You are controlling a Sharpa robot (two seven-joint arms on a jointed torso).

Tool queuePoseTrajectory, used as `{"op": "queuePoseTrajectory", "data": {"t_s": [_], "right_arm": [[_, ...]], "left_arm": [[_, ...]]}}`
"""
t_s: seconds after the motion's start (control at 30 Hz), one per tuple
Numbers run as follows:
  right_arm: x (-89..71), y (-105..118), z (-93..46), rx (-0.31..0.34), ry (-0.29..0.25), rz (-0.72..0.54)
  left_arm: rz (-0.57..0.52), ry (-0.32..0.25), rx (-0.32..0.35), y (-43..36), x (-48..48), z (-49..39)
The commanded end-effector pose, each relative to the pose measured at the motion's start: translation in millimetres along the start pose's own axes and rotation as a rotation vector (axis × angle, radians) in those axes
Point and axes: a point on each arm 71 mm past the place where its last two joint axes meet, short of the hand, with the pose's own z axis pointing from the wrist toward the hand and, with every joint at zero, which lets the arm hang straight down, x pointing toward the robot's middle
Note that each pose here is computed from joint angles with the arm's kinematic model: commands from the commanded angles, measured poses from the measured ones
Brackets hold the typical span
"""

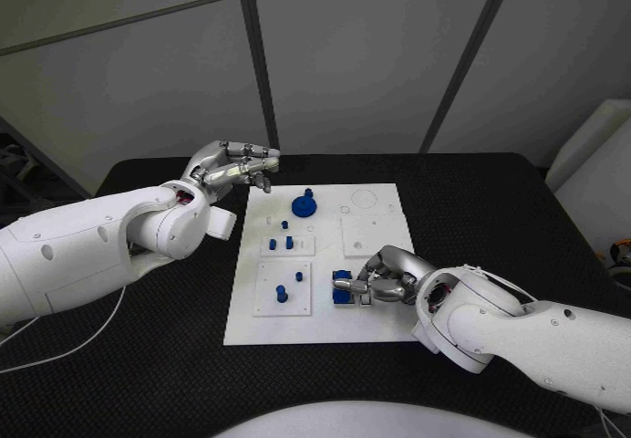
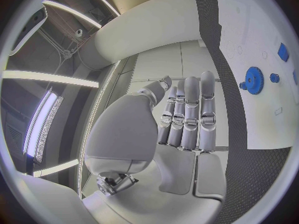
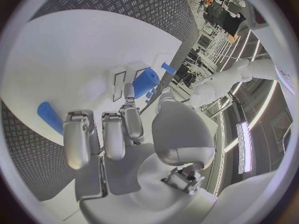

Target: Assemble the parts on the task board

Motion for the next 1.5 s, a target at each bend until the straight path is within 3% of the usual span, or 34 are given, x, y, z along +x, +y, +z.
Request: {"op": "queuePoseTrajectory", "data": {"t_s": [0.03,0.37,0.93,1.5], "right_arm": [[-1.8,2.9,-2.1,-0.037,-0.015,-0.001],[-5.4,3.7,-8.9,-0.093,-0.030,-0.014],[-7.5,-1.4,-6.2,-0.064,-0.044,-0.024],[-7.7,-0.8,-7.8,-0.098,-0.031,-0.037]], "left_arm": [[-0.006,0.010,0.005,-1.2,0.9,-0.1],[-0.006,0.011,0.004,-1.1,0.6,-0.2],[-0.006,0.010,0.001,-0.8,0.4,-0.2],[-0.004,0.006,-0.001,-0.7,-1.0,-0.7]]}}
